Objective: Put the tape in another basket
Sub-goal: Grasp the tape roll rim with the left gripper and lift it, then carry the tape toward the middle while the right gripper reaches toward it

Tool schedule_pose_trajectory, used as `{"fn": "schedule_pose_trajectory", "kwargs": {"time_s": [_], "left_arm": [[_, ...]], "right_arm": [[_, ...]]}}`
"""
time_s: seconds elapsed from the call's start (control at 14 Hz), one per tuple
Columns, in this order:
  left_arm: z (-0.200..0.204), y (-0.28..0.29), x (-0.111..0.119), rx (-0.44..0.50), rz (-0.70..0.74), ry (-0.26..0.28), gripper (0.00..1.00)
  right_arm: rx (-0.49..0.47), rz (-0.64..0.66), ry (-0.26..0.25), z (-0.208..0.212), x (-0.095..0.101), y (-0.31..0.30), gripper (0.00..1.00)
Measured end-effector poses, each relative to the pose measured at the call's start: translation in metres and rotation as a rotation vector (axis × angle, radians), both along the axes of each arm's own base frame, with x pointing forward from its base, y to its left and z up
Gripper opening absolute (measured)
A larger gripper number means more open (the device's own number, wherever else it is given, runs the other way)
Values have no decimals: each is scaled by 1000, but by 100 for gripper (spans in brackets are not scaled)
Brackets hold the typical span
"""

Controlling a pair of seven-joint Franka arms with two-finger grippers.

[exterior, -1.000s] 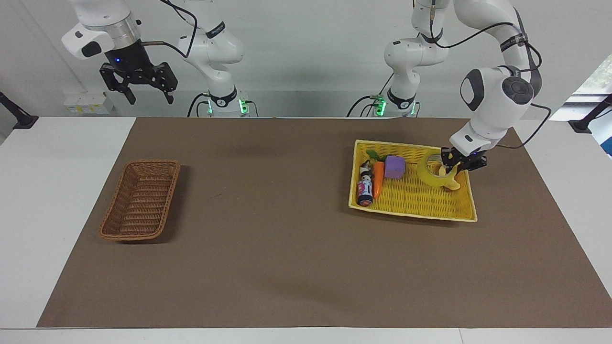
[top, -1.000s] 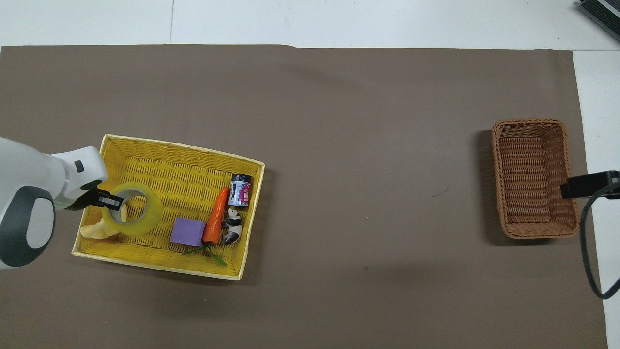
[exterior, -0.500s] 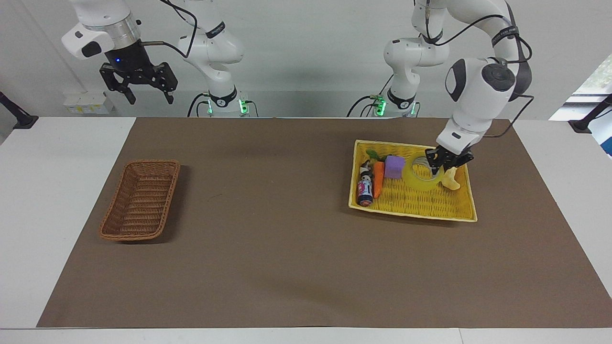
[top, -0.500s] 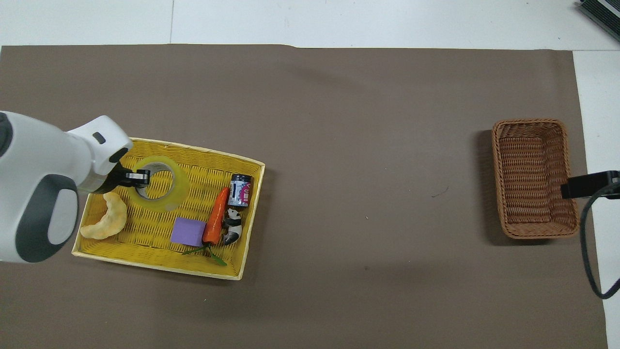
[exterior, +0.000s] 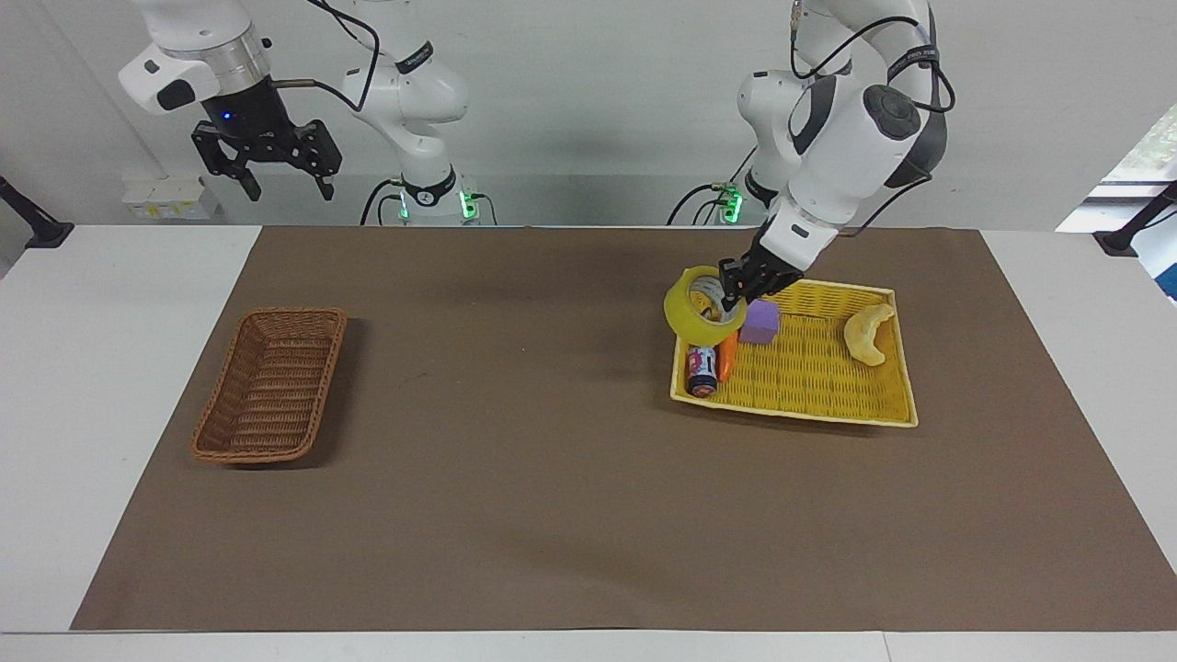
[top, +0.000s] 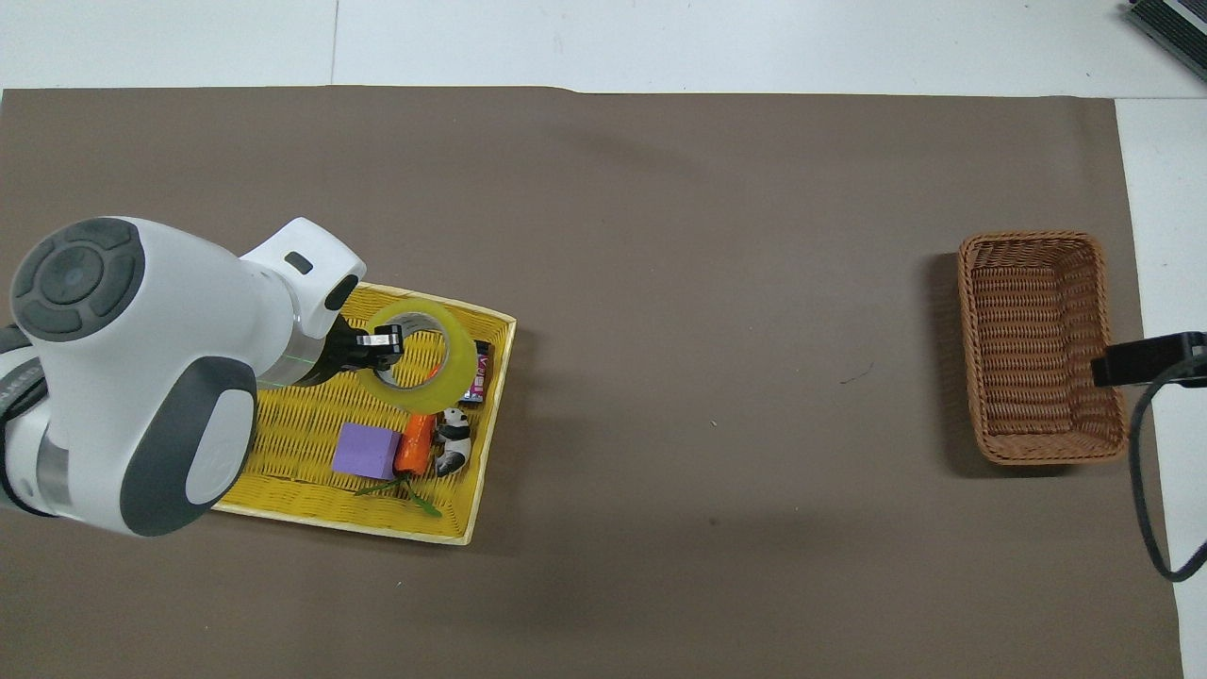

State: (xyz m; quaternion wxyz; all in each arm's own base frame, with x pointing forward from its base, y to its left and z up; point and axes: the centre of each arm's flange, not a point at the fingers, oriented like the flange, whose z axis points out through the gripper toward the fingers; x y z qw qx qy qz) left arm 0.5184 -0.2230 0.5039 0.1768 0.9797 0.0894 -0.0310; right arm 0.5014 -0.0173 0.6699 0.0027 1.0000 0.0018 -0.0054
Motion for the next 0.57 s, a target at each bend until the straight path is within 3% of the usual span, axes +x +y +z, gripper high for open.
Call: {"fn": "schedule_pose_trajectory", "kwargs": {"time_s": [0.14, 0.57], "left_arm": [[7, -20, -2, -97, -11, -12, 23], [22, -96, -31, -273, -48, -40, 23]], "right_arm": [[0, 0, 0, 0, 0, 0, 100], [0, 0, 0, 0, 0, 0, 100]]}}
